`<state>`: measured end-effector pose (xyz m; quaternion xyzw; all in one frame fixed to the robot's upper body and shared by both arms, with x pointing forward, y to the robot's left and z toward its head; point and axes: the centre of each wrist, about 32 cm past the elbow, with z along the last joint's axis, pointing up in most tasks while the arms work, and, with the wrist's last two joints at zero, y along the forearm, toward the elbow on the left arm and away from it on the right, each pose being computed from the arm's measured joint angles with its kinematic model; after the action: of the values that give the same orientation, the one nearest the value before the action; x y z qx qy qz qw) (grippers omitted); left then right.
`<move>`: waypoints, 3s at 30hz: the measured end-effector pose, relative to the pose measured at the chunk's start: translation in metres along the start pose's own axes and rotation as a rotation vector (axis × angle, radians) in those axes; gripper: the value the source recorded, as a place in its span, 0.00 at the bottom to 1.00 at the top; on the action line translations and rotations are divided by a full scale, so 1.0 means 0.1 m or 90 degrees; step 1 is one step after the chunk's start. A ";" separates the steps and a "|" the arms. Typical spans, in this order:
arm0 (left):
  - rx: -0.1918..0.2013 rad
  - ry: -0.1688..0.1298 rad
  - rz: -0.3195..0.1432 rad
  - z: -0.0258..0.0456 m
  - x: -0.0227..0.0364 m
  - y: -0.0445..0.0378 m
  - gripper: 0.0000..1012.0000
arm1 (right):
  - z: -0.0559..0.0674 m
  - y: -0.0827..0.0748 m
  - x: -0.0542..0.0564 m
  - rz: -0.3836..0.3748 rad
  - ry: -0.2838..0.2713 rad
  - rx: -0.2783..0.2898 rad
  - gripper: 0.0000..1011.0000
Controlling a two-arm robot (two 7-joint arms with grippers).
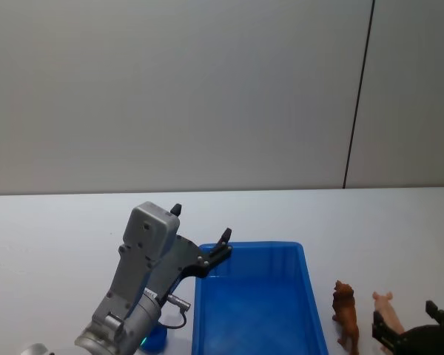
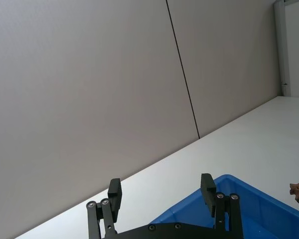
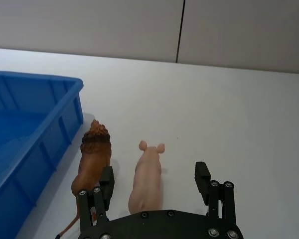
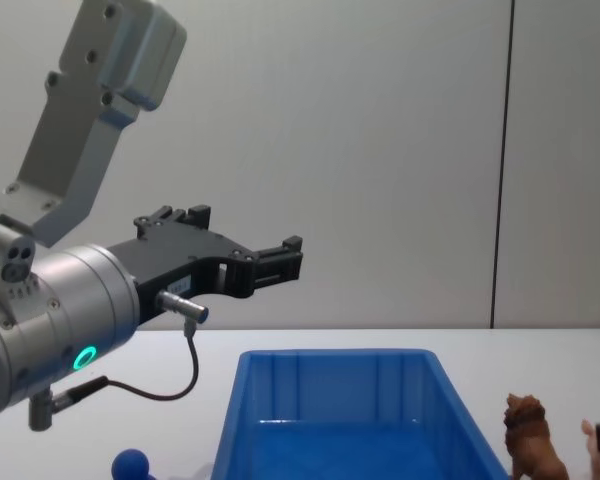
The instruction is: Pick up the two dolls from the table and place them into the box.
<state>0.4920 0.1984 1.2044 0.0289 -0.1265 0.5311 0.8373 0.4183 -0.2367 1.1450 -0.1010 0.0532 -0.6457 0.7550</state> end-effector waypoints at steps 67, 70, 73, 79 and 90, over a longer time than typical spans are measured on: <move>0.000 0.000 0.000 0.000 0.000 0.000 0.99 | 0.17 0.20 -0.22 0.157 -0.007 0.140 0.36; 0.000 0.000 0.000 0.000 0.000 0.000 0.99 | 0.21 0.22 -0.27 0.187 -0.003 0.147 0.36; 0.000 0.000 0.000 0.000 0.000 0.000 0.99 | 0.25 0.25 -0.33 0.217 0.000 0.149 0.36; 0.000 0.000 0.000 0.000 0.000 0.000 0.99 | 0.27 0.33 -0.44 0.261 0.008 0.138 0.48; 0.000 0.000 0.000 0.000 0.000 0.000 0.99 | 0.27 0.40 -0.54 0.272 0.012 0.112 0.81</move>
<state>0.4920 0.1984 1.2044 0.0289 -0.1264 0.5311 0.8373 0.4540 -0.1757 1.1594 -0.0149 0.0240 -0.4745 0.8798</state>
